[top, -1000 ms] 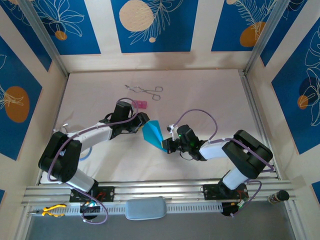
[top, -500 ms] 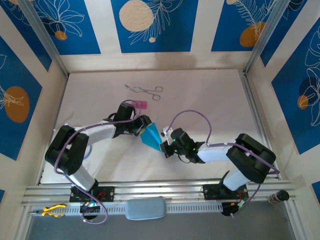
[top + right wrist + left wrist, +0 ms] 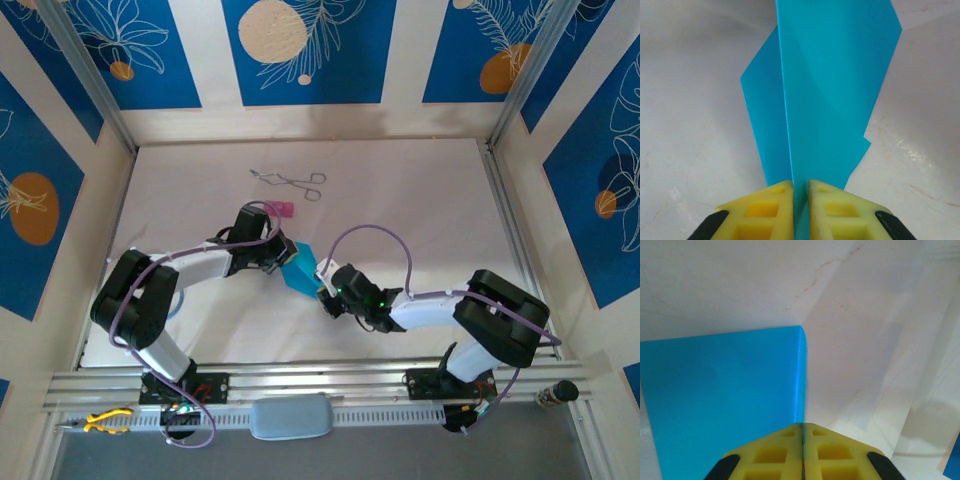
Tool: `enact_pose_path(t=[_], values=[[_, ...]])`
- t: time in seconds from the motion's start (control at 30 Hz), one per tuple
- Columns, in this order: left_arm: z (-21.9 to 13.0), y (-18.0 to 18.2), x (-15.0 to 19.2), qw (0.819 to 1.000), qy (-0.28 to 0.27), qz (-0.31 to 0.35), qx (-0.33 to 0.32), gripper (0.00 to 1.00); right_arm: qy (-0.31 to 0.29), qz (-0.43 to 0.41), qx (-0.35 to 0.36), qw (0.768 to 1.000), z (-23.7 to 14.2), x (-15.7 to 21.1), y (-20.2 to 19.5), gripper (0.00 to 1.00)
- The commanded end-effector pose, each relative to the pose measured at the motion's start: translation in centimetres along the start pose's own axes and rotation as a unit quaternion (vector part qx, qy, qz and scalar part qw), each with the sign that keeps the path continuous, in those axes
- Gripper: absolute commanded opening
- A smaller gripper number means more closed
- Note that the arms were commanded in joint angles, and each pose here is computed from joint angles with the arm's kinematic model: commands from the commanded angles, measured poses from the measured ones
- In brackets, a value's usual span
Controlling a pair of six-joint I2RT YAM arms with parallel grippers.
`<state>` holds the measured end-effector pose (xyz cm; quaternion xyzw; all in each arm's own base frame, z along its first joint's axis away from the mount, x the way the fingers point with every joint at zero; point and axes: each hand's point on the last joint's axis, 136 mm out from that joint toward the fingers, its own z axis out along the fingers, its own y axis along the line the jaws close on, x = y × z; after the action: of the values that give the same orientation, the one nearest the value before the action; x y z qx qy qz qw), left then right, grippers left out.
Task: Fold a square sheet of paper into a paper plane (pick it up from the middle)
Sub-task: Fourth fold the wing at the center of the table.
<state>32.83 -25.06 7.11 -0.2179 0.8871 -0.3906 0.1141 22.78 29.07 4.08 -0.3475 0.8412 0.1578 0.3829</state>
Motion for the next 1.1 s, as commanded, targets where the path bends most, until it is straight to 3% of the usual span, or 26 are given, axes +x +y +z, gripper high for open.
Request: enact_pose_path(t=[0.0, 0.3, 0.57, 0.93, 1.07], values=[[-0.22, -0.06, -0.36, 1.0, -0.006, -0.005, 0.009, 0.05, -0.005, -0.029, 0.036, 0.999, 0.25, -0.65, -0.65, 0.17], [-0.21, -0.09, -0.26, 1.0, -0.006, -0.008, 0.015, 0.01, -0.002, -0.045, 0.06, 0.997, 0.51, -0.43, -0.9, 0.2], [-0.12, -0.05, -0.23, 1.0, -0.005, -0.008, 0.015, 0.02, 0.0, -0.041, 0.049, 0.998, 0.59, -0.34, -0.53, 0.13], [-0.07, 0.32, -0.17, 1.0, -0.005, -0.009, 0.011, 0.03, -0.016, -0.004, 0.034, 0.999, 0.36, -1.1, -0.5, 0.18], [-0.05, 0.25, -0.21, 1.0, -0.005, -0.009, 0.012, 0.03, -0.018, 0.006, 0.022, 1.0, 0.2, -1.16, -0.49, 0.13]])
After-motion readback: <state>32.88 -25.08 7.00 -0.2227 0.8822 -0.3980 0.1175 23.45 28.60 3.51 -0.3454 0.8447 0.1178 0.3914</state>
